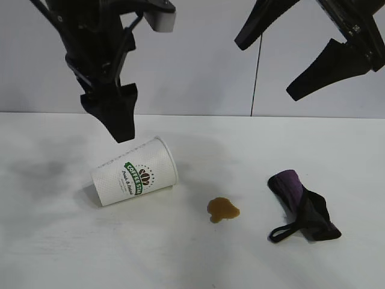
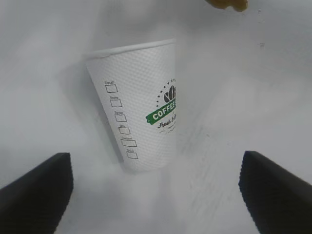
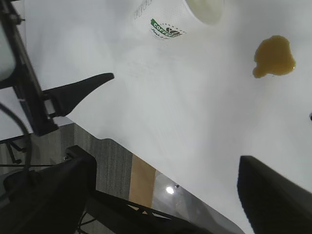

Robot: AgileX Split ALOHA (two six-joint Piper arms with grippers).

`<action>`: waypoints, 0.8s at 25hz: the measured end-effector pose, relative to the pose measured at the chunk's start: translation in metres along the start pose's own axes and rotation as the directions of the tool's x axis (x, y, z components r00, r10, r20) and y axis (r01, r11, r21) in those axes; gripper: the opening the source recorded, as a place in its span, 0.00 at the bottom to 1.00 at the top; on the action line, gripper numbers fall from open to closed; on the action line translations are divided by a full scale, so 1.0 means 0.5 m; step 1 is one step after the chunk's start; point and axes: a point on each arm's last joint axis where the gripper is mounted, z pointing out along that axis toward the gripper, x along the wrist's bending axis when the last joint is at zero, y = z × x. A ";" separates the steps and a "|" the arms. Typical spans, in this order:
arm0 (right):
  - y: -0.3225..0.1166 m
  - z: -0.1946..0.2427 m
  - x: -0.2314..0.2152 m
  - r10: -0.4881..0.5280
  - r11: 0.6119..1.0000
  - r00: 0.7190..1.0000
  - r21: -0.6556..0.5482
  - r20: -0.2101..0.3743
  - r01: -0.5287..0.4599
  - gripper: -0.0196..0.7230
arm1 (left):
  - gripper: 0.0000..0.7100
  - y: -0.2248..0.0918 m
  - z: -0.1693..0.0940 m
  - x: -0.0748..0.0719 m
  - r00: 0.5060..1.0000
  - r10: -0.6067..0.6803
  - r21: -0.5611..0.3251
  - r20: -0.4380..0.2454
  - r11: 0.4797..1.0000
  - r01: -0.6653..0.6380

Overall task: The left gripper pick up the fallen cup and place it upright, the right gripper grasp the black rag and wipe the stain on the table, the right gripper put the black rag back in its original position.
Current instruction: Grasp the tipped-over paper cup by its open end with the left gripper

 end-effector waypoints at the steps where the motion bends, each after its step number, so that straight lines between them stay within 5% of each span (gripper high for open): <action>1: 0.000 0.000 0.000 0.000 1.000 1.000 0.000 0.000 0.000 0.80 | 0.93 0.005 0.009 0.005 1.000 -0.018 0.014 0.006 1.000 0.018; 9: 0.000 0.000 0.000 0.000 1.000 1.000 0.000 0.000 0.000 0.80 | 0.93 0.052 0.054 0.039 1.000 -0.025 0.079 0.008 0.997 0.024; 20: 0.000 0.000 0.000 0.000 1.000 1.000 0.000 0.000 0.000 0.80 | 0.93 0.074 0.122 0.033 0.999 -0.020 0.126 0.026 0.992 0.016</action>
